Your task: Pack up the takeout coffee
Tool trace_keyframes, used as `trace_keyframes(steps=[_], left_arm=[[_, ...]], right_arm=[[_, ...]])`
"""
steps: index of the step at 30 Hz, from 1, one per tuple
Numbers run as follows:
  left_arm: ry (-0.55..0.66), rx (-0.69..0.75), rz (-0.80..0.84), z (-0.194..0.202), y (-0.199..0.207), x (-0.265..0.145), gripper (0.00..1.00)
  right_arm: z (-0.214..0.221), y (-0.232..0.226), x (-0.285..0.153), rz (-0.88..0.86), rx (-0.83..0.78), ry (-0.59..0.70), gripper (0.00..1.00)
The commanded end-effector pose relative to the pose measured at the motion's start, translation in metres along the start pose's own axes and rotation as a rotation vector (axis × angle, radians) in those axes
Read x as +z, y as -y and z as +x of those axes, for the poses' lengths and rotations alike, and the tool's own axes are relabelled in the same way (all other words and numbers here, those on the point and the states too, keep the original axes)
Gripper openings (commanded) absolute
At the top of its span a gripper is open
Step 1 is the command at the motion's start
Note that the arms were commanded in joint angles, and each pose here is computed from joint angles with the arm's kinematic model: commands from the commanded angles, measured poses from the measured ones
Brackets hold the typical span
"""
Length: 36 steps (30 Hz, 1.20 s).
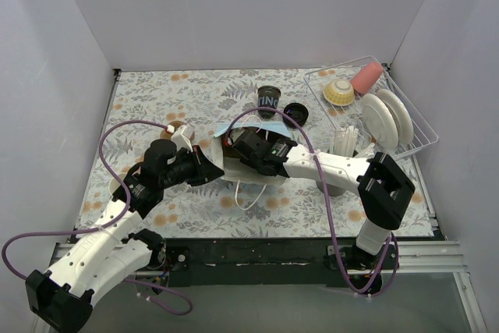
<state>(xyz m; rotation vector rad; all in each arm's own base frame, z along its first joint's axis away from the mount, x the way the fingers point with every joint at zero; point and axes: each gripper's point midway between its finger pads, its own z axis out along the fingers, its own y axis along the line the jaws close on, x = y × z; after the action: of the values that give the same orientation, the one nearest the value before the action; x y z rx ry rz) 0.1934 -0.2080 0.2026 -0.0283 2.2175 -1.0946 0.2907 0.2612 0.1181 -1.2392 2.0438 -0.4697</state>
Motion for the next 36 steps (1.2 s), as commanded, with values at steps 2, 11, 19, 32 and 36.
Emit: trace_keyframes(steps=[2,11,19,32,36], left_arm=[[-0.022,0.009,0.086,0.005,0.017,-0.008,0.03],[-0.021,0.013,0.071,0.004,0.015,-0.008,0.07],[-0.027,0.011,0.063,0.005,0.013,-0.006,0.07],[-0.027,0.012,0.058,0.005,0.012,-0.005,0.08],[-0.023,0.012,0.056,0.005,0.012,-0.006,0.08]], right_arm=[[0.009,-0.002,0.017,0.008,0.02,-0.036,0.55],[0.003,0.01,0.008,0.035,0.041,0.001,0.76],[-0.001,0.018,-0.005,0.026,0.05,0.059,0.99],[-0.018,0.014,-0.023,-0.057,0.054,0.182,0.98],[-0.022,0.017,-0.029,-0.058,0.064,0.207,0.99]])
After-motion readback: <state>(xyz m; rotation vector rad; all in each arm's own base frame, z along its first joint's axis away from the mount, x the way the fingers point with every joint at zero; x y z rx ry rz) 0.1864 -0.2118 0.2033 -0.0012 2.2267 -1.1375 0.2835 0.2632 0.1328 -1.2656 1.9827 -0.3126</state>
